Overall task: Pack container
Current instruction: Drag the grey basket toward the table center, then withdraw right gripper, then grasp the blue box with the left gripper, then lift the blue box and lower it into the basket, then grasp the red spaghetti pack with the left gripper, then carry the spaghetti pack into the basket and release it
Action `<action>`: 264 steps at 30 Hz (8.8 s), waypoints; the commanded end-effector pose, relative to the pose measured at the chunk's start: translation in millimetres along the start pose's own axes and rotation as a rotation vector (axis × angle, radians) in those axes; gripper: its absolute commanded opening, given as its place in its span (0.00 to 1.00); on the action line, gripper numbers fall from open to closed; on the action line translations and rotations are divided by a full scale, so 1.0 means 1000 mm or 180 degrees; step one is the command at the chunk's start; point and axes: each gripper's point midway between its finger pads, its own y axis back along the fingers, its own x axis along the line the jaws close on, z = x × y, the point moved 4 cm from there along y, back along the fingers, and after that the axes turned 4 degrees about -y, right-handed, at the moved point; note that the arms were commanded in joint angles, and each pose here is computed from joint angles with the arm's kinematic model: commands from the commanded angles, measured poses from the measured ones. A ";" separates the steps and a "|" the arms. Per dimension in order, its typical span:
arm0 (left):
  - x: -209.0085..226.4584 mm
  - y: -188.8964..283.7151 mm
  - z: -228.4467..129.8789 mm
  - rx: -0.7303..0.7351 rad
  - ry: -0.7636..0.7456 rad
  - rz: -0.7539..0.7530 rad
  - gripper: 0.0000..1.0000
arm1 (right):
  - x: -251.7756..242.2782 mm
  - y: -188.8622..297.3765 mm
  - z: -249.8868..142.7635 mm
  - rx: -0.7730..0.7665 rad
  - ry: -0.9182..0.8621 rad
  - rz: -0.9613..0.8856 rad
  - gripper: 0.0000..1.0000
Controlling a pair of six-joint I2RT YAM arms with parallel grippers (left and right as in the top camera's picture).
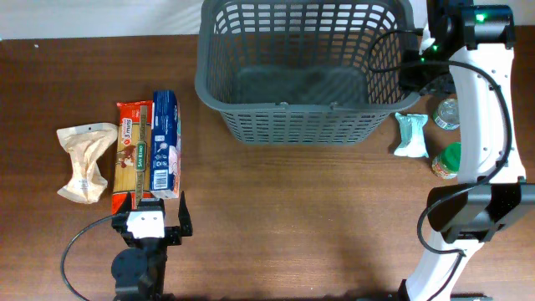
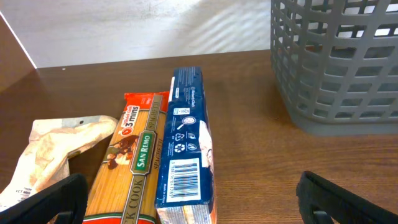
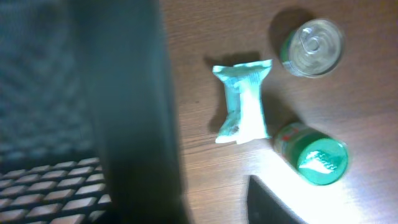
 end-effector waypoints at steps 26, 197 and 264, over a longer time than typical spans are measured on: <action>0.005 0.023 0.072 -0.0486 0.0406 -0.0120 0.99 | -0.078 0.238 -0.013 -0.2271 -0.0433 0.0270 0.99; 0.079 -0.209 -0.099 0.4631 0.0158 -0.0183 0.02 | -0.163 0.213 -0.027 -0.1914 -0.1298 -0.0176 0.99; -0.236 -0.243 0.257 0.0941 -0.2543 -0.2125 0.75 | -0.163 0.213 -0.027 -0.1914 -0.1298 -0.0176 0.99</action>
